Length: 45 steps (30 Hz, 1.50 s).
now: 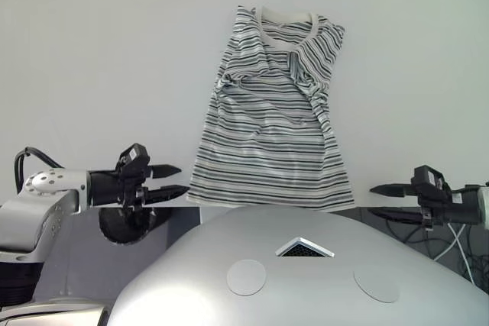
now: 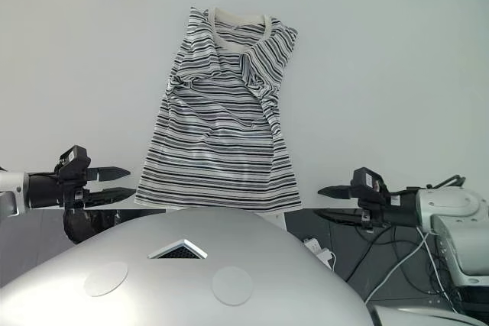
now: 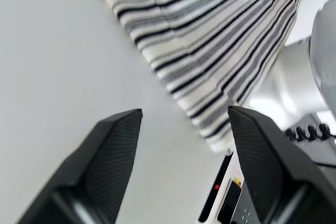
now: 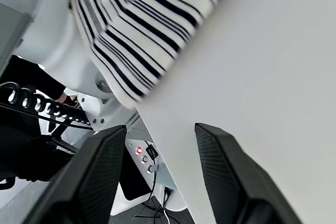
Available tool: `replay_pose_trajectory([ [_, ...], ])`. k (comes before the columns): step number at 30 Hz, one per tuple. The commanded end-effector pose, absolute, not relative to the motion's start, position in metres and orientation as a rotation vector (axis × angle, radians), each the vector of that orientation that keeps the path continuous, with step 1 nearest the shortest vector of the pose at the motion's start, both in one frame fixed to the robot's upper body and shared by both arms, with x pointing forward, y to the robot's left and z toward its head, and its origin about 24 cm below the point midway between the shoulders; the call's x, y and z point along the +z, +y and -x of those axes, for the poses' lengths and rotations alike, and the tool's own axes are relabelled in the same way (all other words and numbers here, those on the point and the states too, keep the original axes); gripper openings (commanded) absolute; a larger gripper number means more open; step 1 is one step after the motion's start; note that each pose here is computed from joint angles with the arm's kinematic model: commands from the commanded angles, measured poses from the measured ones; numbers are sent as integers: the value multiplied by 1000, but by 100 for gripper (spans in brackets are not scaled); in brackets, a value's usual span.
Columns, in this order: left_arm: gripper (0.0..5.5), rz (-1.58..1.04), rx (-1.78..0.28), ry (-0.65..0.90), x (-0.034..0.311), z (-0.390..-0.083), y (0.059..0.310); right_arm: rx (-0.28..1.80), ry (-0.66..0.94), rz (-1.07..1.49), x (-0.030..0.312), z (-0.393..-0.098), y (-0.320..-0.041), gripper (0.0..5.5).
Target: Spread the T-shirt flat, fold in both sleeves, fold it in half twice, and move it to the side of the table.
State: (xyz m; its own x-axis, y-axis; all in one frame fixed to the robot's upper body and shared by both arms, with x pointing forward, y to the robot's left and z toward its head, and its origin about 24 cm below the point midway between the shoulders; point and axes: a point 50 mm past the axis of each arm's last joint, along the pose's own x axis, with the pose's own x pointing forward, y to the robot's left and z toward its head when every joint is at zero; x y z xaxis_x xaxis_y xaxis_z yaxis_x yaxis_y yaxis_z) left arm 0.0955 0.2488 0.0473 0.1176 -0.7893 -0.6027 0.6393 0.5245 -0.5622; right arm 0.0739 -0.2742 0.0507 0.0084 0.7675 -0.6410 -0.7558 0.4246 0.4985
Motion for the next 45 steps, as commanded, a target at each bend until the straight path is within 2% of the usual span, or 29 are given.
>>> replay_pose_trajectory([
  [1,304,181,-999,1116,34,-84,248,1204,995,-7,50,-78,-264,246],
  [16,304,162,-1123,1216,28,-67,223,1282,944,49,51,-83,-239,246],
  [20,241,168,-1128,1206,27,-69,220,1290,920,60,50,-85,-233,248],
  [33,20,218,-1099,1170,25,-76,217,1304,892,106,45,-92,-229,14],
  [35,5,218,-1103,1158,26,-77,216,1302,882,111,45,-94,-228,0],
  [40,5,184,-1135,1046,37,-90,213,1293,832,162,49,-100,-227,0],
  [45,4,135,-1283,722,85,-114,208,1250,652,236,73,-111,-229,0],
])
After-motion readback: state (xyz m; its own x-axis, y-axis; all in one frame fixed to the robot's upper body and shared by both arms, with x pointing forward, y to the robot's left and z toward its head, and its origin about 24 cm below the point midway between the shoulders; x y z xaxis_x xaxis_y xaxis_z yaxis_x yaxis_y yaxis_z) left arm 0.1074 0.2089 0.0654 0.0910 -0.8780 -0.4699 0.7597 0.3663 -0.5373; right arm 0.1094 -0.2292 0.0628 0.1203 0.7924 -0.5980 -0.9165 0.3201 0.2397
